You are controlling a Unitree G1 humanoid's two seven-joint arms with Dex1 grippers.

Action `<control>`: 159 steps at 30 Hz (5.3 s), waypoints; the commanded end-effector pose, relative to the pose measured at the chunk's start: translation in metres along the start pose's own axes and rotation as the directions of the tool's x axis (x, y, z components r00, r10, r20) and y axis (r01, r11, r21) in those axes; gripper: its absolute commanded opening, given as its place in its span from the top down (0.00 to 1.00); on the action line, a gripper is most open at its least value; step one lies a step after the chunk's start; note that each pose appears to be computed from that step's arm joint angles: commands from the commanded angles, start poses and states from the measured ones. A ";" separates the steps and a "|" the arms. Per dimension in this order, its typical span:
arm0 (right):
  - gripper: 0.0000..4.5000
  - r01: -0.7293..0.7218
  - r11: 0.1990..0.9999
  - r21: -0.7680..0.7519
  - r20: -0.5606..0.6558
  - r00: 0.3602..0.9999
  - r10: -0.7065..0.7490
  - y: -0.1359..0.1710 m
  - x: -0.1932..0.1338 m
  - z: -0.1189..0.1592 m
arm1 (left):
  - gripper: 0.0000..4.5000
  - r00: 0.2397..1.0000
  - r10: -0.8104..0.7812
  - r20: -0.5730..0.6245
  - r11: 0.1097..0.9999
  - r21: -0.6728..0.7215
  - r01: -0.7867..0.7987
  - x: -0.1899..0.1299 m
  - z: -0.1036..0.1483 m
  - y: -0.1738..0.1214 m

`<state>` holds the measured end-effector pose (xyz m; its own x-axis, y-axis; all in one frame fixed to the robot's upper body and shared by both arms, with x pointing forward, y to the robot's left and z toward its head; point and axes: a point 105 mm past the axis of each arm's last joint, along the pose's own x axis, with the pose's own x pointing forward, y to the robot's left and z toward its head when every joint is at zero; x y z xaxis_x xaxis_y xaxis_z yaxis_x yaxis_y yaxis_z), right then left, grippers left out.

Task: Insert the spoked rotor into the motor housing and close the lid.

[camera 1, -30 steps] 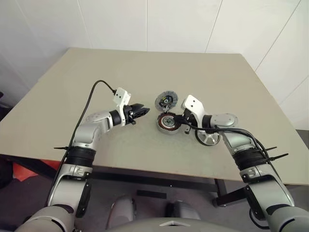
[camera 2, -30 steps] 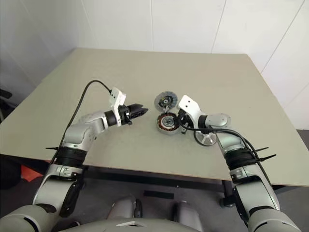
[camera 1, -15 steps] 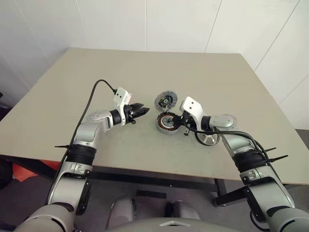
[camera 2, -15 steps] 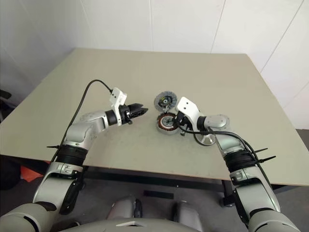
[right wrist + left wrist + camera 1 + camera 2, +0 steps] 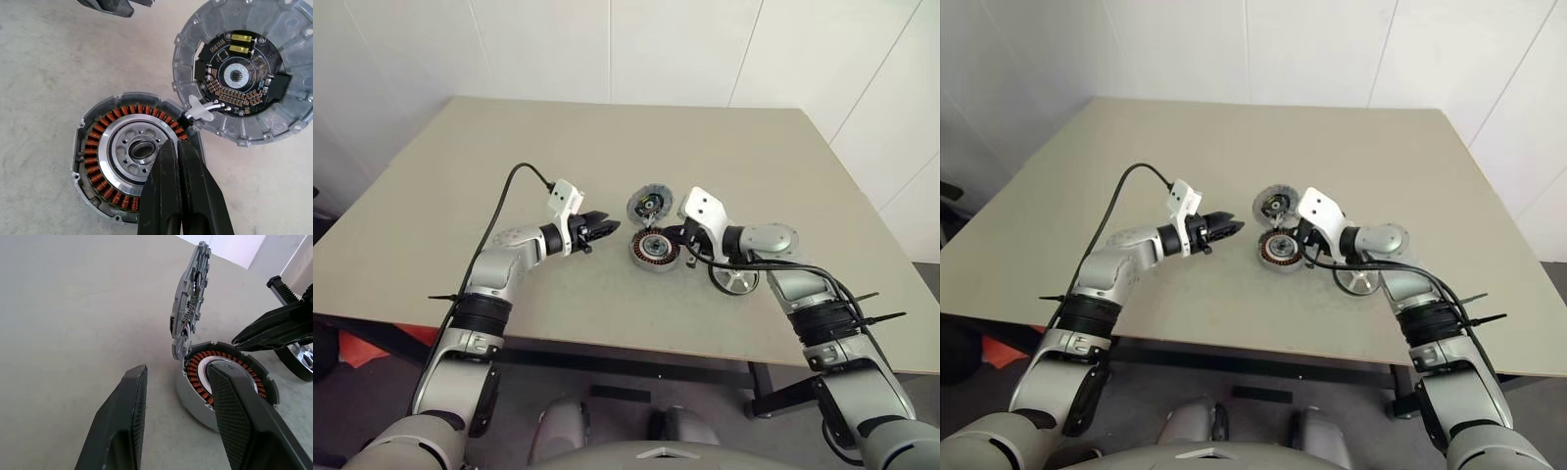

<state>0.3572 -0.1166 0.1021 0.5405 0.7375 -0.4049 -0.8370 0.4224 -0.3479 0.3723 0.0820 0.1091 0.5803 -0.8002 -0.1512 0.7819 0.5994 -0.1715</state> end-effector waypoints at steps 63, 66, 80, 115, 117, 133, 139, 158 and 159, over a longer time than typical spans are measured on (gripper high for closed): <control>0.51 0.083 0.355 0.931 -0.041 0.992 -0.122 -0.020 -0.172 -0.117 | 0.54 0.999 -0.018 0.043 0.999 -0.031 0.020 0.009 -0.010 -0.019; 0.51 0.070 0.334 0.940 -0.035 0.993 -0.110 -0.015 -0.168 -0.121 | 0.54 0.999 -0.015 0.040 0.999 -0.030 0.017 0.007 -0.011 -0.019; 0.51 -0.118 0.272 0.955 0.104 0.992 0.069 0.034 -0.149 -0.112 | 0.54 1.000 0.001 0.023 1.000 -0.011 -0.001 0.001 -0.012 -0.016; 0.51 -0.043 0.153 0.987 0.067 0.986 -0.154 0.005 -0.118 -0.116 | 0.54 0.999 -0.017 -0.034 1.000 0.022 0.017 0.002 -0.026 -0.022; 0.54 -0.027 0.155 0.987 0.050 0.988 -0.144 0.007 -0.117 -0.119 | 0.54 0.999 -0.015 -0.035 1.000 0.024 0.016 0.002 -0.026 -0.022; 0.91 -0.284 0.080 0.955 0.289 0.956 -0.053 0.009 -0.081 -0.045 | 0.54 0.999 -0.004 -0.040 1.000 0.021 0.004 0.002 -0.027 -0.018; 0.91 -0.351 0.066 0.934 0.355 0.932 -0.077 -0.004 -0.057 -0.008 | 0.54 0.999 -0.001 -0.038 1.000 0.023 0.002 0.002 -0.026 -0.018; 0.91 -0.335 0.124 0.934 0.349 0.931 -0.112 -0.005 -0.049 -0.004 | 0.54 0.999 0.013 -0.040 0.999 0.037 -0.012 -0.004 -0.025 -0.015; 0.91 -0.333 0.122 0.935 0.347 0.930 -0.118 -0.006 -0.049 -0.004 | 0.54 0.999 0.013 -0.041 0.999 0.037 -0.011 -0.004 -0.025 -0.015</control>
<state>0.3327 -0.1571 0.1058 0.5589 0.8231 -0.1008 -0.3116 0.3211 0.8943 0.3498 0.0777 0.0728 0.5743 -0.7845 -0.2337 0.7702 0.6146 -0.1705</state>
